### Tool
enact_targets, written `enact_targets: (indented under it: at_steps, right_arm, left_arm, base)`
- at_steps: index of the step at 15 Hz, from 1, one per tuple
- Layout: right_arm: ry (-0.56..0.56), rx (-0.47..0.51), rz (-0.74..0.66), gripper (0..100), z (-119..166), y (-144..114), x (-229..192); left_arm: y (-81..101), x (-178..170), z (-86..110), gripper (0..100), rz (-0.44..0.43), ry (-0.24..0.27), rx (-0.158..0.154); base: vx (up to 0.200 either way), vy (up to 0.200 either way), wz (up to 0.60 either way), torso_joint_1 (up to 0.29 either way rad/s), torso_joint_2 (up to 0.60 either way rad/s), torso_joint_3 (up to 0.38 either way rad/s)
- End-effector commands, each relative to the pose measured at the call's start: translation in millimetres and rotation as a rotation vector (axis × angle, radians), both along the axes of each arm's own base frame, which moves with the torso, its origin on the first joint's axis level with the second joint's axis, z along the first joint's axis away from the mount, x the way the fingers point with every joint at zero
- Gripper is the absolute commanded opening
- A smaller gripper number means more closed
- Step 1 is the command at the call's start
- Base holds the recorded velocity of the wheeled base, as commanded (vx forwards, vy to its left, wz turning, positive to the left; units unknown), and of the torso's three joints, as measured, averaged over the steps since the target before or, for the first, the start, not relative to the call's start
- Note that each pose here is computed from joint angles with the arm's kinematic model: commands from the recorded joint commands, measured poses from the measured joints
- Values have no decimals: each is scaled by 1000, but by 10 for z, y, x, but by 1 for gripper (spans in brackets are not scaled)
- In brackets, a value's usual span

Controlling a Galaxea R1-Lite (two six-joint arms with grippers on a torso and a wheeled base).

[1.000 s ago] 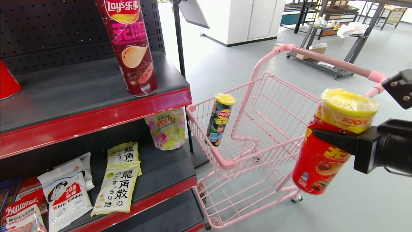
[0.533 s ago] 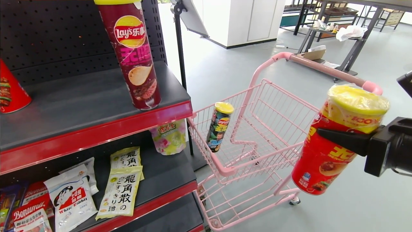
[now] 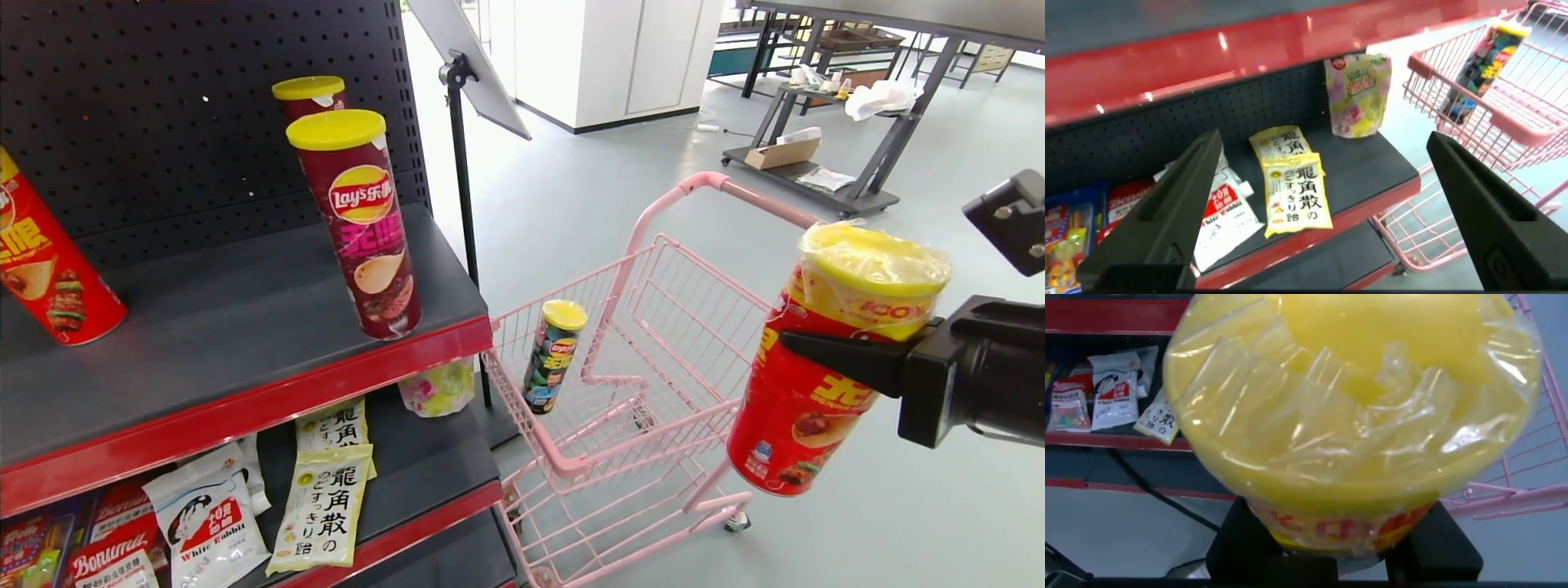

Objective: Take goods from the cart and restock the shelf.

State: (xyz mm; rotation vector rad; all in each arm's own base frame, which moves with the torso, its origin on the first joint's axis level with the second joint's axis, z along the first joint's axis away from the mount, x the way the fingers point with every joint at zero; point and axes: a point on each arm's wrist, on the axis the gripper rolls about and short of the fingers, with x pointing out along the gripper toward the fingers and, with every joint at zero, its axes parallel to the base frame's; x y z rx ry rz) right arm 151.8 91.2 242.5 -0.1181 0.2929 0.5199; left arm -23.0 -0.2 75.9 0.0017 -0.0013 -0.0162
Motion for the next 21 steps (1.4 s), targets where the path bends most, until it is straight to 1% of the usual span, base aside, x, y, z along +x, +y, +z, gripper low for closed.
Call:
enact_targets:
  at_steps: [1, 3, 7, 10, 17, 19, 21]
  right_arm:
    - [9, -12, 2, 0, -26, 19, 30]
    - [14, -15, 2, 0, -35, 29, 46]
    - [25, -28, 3, 0, -68, 39, 68]
    - [32, -31, 7, 0, -89, 42, 67]
    - [41, -34, 20, 0, -112, 42, 61]
    - [45, -36, 20, 0, -122, 46, 67]
    - [46, -37, 20, 0, -125, 50, 69]
  left_arm:
    - [0, 0, -1, 100, -1, 1, 0]
    - [0, 0, -1, 100, -1, 1, 0]
    - [0, 0, -1, 100, -1, 1, 0]
    - [0, 0, 1, 100, -1, 0, 0]
    - [0, 2, -4, 100, -1, 1, 0]
    - [0, 2, -4, 100, -1, 1, 0]
    - [0, 0, 1, 100, -1, 0, -2]
  base:
    - [0, 0, 0, 237, -593, -383]
    - [0, 0, 0, 224, -583, -359]
    - [0, 0, 0, 161, -398, -237]
    - [0, 0, 0, 4, -28, -19]
    - [-200, 0, 0, 5, -1, -2]
    - [0, 0, 0, 0, 0, 0]
    - [0, 0, 600, -12, -5, 2]
